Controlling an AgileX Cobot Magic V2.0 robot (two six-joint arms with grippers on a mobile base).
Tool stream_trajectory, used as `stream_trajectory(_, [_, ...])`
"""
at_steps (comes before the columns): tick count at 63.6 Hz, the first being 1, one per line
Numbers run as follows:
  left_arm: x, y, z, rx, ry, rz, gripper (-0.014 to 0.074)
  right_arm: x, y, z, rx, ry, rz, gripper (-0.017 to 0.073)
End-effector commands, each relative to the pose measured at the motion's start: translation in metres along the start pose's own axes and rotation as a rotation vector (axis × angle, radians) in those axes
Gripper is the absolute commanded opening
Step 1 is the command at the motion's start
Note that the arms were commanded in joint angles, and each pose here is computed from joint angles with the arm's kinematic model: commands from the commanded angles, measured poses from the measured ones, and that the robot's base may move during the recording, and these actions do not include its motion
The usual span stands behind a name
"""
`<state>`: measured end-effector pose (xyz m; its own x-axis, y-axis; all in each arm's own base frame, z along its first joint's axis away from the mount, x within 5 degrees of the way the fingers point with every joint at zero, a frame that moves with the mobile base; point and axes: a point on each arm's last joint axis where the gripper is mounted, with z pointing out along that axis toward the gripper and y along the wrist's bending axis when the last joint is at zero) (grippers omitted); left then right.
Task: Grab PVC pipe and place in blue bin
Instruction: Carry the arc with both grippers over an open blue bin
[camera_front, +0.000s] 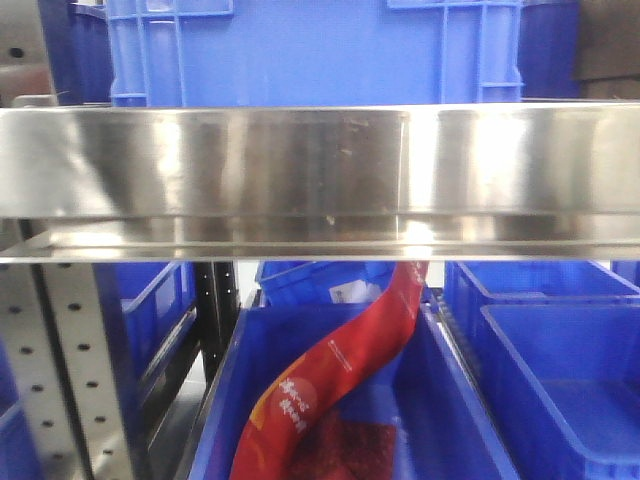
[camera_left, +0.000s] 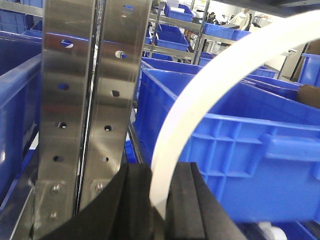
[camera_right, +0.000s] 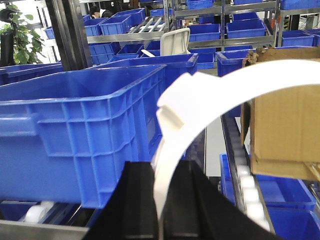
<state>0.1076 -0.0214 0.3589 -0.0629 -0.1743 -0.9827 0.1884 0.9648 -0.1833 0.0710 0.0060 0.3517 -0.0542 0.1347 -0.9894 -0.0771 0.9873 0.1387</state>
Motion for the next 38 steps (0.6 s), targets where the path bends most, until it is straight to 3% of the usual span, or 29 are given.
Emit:
stream_trajectory(1, [-0.0032, -0.0011, -0.0008, 0.01, -0.03, -0.011, -0.0111, -0.0027, 0.0, -0.0012, 0.001, -0.033, -0.014, -0.0168])
stream_trajectory(38, [-0.0032, -0.0011, -0.0008, 0.01, -0.03, -0.011, -0.0111, -0.0027, 0.0, -0.0012, 0.001, -0.033, -0.014, -0.0168])
